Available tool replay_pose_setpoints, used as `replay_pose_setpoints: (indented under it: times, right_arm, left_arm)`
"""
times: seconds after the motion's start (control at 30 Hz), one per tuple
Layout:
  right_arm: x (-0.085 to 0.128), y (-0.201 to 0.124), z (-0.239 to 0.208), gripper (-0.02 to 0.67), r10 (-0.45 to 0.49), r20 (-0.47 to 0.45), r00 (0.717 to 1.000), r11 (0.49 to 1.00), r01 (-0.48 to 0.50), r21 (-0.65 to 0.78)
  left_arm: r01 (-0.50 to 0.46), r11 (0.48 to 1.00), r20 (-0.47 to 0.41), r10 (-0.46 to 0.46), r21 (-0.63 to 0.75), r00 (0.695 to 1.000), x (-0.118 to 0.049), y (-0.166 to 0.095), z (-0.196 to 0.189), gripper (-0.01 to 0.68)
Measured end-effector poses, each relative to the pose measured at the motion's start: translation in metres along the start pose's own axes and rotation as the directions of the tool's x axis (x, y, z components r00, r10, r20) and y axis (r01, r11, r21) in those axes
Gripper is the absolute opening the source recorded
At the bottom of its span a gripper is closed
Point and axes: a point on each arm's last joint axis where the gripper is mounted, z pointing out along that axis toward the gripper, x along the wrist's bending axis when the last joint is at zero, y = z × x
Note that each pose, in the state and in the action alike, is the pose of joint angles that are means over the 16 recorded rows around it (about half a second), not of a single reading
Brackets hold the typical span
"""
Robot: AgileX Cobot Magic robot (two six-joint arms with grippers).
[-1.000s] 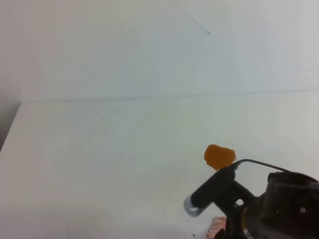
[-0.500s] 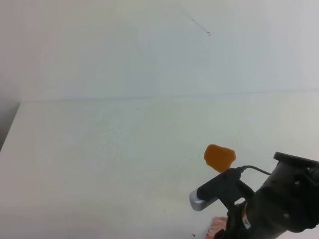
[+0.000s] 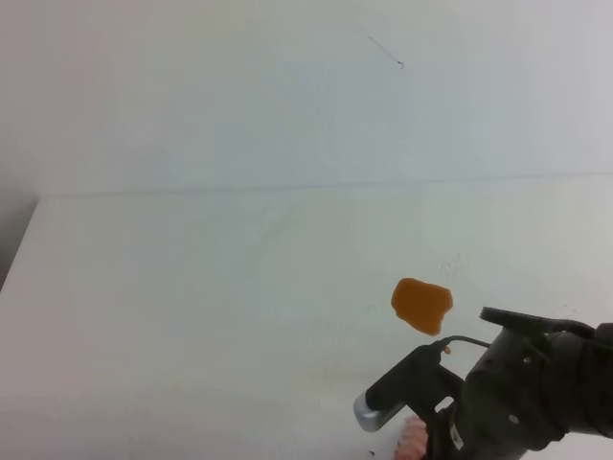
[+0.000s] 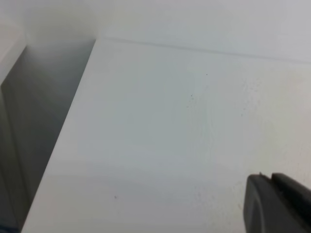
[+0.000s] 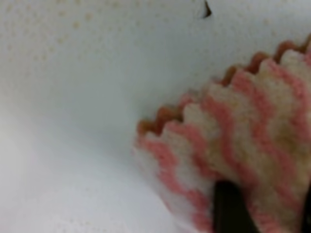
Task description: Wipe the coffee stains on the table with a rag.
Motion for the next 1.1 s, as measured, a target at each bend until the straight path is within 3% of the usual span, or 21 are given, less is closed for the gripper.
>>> replay_pose_setpoints:
  times: [0.27,0.5,0.63,0.8,0.97,1.1]
  right_arm:
    - [-0.002,0.005,-0.004,0.018,-0.082,0.026,0.996,0.997,0.082,-0.012]
    - [-0.023,0.03,-0.034,-0.004,-0.163,0.164,0.973,0.981,0.177,-0.075]
    - [-0.054,0.051,-0.057,-0.004,-0.133,0.276,0.952,0.978,0.172,-0.122]
    - [-0.11,0.071,-0.076,-0.004,-0.001,0.367,0.93,0.98,0.074,-0.185]
    - [-0.165,0.078,-0.064,-0.004,0.134,0.373,0.918,0.978,-0.062,-0.2]
    - [-0.197,0.079,-0.039,-0.001,0.213,0.346,0.914,0.971,-0.157,-0.183]
  left_arm:
    - [0.0,1.0,0.0,0.0,0.0,1.0,0.0,0.0,0.0,0.0]
    - [0.0,1.0,0.0,0.0,0.0,1.0,0.0,0.0,0.0,0.0]
    - [0.0,1.0,0.0,0.0,0.0,1.0,0.0,0.0,0.0,0.0]
    - [-0.001,1.0,0.0,0.001,0.0,1.0,0.0,0.0,0.0,0.0]
    - [-0.001,1.0,0.0,0.001,0.0,1.0,0.0,0.0,0.0,0.0]
    - [-0.001,1.0,0.0,0.001,0.0,1.0,0.0,0.0,0.0,0.0]
